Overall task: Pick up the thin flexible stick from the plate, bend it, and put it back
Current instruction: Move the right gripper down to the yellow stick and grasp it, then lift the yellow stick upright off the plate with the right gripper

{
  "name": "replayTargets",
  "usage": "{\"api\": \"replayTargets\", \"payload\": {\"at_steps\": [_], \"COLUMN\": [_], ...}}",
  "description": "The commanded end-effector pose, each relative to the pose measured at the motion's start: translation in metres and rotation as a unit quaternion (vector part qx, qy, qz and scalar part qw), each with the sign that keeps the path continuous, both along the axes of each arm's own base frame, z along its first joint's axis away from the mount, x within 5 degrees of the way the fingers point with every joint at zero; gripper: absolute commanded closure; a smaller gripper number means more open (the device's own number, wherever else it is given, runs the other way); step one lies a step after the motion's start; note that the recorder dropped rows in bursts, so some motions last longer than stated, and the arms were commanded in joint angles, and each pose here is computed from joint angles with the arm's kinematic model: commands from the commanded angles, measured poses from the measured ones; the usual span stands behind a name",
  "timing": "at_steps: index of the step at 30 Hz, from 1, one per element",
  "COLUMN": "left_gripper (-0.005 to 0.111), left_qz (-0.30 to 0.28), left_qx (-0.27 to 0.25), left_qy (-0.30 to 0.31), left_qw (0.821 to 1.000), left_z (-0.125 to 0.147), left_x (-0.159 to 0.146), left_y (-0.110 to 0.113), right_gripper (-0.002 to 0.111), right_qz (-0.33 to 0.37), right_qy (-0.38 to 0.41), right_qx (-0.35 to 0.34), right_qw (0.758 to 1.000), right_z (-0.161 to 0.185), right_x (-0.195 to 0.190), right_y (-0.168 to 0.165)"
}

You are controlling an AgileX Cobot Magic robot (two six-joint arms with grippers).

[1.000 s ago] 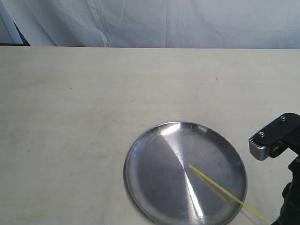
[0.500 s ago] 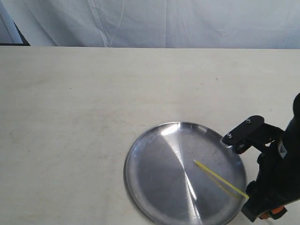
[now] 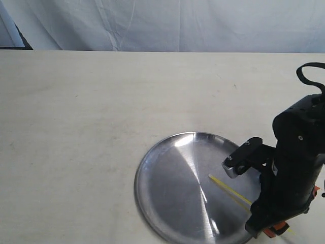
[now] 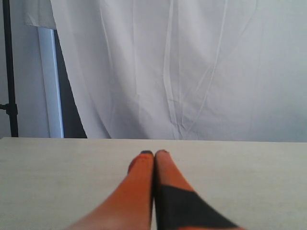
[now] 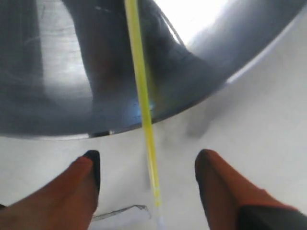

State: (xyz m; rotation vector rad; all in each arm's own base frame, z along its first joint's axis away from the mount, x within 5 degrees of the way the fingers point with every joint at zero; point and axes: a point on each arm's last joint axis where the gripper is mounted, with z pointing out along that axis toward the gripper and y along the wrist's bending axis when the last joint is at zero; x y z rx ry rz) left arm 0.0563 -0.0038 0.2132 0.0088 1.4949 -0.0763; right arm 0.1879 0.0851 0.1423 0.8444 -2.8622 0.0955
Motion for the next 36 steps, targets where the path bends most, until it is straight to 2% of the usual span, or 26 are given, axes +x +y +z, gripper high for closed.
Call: {"api": "replayTargets", "payload": {"at_steps": [1, 5, 7, 9, 12, 18, 21, 32, 36], "left_gripper": [0.107, 0.107, 0.107, 0.107, 0.107, 0.107, 0.107, 0.107, 0.107], "left_qz": [0.004, 0.004, 0.004, 0.004, 0.004, 0.004, 0.004, 0.004, 0.004], "left_qx": [-0.002, -0.002, -0.002, -0.002, -0.002, -0.002, -0.002, -0.002, -0.002], "left_qy": [-0.002, -0.002, -0.002, -0.002, -0.002, -0.002, -0.002, -0.002, -0.002], "left_qw": [1.0, 1.0, 1.0, 1.0, 1.0, 1.0, 1.0, 1.0, 1.0], "left_z": [-0.001, -0.001, -0.001, -0.001, -0.001, -0.001, -0.001, -0.001, -0.001], "left_x": [0.0, 0.0, 0.0, 0.0, 0.0, 0.0, 0.0, 0.0, 0.0], "left_y": [0.001, 0.001, 0.001, 0.001, 0.001, 0.001, 0.001, 0.001, 0.001], "right_gripper": [0.05, 0.05, 0.056, 0.072, 0.107, 0.108, 0.109, 0.109, 0.109], "right_qz": [-0.001, 0.0, 0.0, 0.0, -0.001, -0.011, -0.019, -0.018, -0.035], "right_qy": [0.015, 0.026, 0.034, 0.041, 0.048, 0.104, 0.12, 0.012, -0.011], "right_qx": [-0.003, -0.007, -0.011, -0.015, -0.018, -0.009, 0.02, 0.095, 0.158], "right_qw": [1.0, 1.0, 0.999, 0.999, 0.999, 0.995, 0.992, 0.995, 0.987], "right_z": [-0.008, -0.02, -0.023, -0.026, -0.026, -0.021, -0.011, 0.044, 0.064], "right_x": [0.0, 0.003, 0.003, 0.002, 0.001, -0.009, -0.016, -0.028, -0.039], "right_y": [0.001, 0.002, 0.002, 0.002, 0.002, 0.003, 0.007, 0.006, 0.01]}}
